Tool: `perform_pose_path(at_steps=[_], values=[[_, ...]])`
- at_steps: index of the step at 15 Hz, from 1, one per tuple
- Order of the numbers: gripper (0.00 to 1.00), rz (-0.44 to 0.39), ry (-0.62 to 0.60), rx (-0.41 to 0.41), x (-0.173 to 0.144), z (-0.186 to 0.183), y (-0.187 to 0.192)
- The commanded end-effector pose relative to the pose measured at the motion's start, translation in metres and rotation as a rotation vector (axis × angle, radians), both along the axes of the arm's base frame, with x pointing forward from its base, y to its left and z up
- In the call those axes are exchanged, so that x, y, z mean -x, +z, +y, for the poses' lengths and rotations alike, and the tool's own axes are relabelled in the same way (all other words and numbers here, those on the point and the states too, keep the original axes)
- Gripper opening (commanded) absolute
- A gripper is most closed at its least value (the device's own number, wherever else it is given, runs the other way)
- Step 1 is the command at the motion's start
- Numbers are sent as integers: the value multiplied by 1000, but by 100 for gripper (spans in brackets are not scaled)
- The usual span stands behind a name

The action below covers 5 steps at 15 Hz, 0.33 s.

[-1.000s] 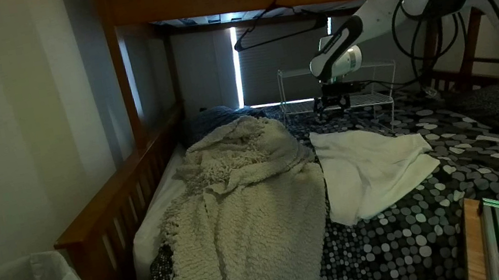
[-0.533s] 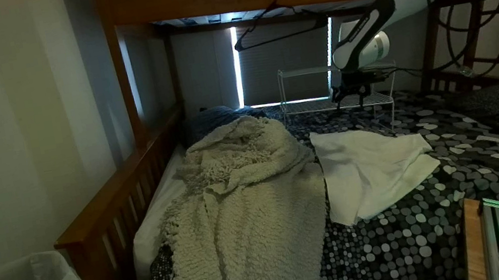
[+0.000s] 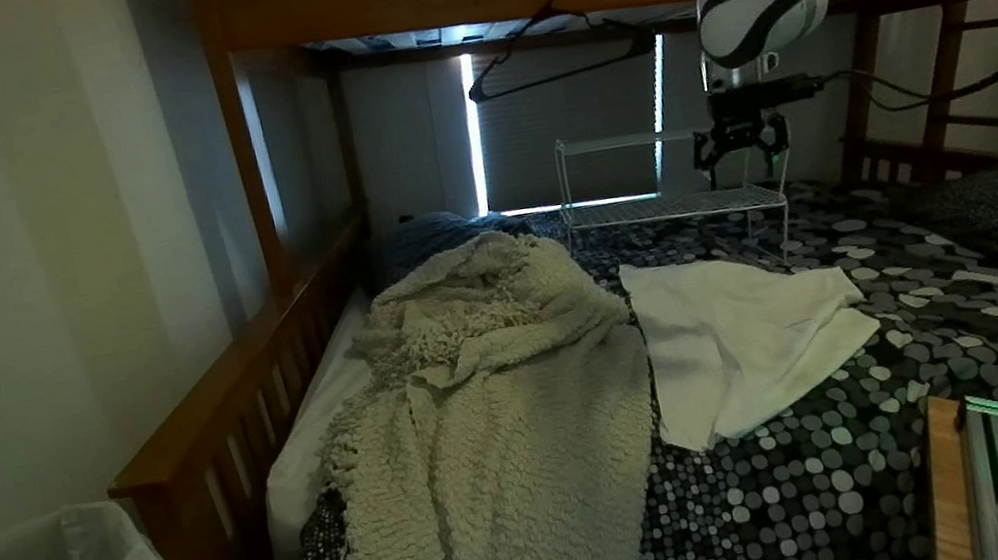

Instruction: Fold and unfold the white pillow case cover

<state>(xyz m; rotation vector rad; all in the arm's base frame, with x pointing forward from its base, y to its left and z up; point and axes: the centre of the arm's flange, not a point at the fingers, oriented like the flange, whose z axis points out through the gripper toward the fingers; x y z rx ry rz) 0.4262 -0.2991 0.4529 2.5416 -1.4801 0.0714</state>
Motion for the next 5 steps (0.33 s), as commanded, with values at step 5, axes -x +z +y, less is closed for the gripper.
perform_pose_path(at_steps=[5], values=[[100,1,-2,2,1,1,3]])
